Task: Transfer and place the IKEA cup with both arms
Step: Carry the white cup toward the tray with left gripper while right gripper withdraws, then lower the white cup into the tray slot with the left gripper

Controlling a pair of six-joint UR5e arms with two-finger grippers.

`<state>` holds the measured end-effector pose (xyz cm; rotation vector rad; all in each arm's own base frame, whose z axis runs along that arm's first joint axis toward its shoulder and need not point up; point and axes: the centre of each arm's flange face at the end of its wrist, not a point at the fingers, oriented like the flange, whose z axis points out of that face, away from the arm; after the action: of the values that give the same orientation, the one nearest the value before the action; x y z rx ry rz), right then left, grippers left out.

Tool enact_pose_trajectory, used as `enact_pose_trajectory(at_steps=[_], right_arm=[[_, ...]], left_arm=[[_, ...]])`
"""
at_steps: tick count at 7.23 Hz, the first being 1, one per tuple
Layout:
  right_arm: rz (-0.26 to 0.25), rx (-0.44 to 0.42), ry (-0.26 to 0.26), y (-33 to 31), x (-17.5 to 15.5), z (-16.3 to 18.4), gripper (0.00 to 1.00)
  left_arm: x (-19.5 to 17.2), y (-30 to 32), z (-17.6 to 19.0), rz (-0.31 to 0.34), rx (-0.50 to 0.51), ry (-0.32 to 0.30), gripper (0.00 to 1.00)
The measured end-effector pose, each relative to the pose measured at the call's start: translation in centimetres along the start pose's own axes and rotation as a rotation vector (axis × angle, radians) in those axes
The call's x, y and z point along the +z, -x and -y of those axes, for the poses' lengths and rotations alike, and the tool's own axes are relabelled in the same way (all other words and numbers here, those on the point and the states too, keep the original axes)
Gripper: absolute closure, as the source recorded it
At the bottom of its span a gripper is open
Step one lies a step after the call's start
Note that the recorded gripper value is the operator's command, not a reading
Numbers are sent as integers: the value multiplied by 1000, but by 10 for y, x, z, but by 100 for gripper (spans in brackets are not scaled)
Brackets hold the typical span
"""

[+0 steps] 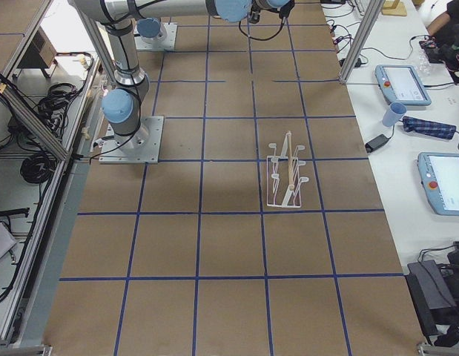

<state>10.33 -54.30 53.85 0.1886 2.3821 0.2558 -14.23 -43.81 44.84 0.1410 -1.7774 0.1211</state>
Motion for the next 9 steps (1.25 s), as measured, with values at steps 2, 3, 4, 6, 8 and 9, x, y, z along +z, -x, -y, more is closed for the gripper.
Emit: enact_pose_trajectory(at_steps=[2,3,4,6,8,9], right_arm=[[-350,13,-57,-25,-11,4,0],[-489,30,-70,-31,-13,3,0],[-622,36,-83,-29,-8,-1,1],[-761,63,-114,-14,13,-17,0],[-788,56,-186,2,40,-31,1],[-787,23,-232,10,51,-34,0]], left_arm=[[-26,23,7,285,50,-6,100],[-48,36,12,462,65,-19,100],[-76,47,19,653,68,-28,100],[-131,67,33,1020,93,28,100],[-203,73,47,1263,170,114,100],[-248,80,54,1300,197,144,100]])
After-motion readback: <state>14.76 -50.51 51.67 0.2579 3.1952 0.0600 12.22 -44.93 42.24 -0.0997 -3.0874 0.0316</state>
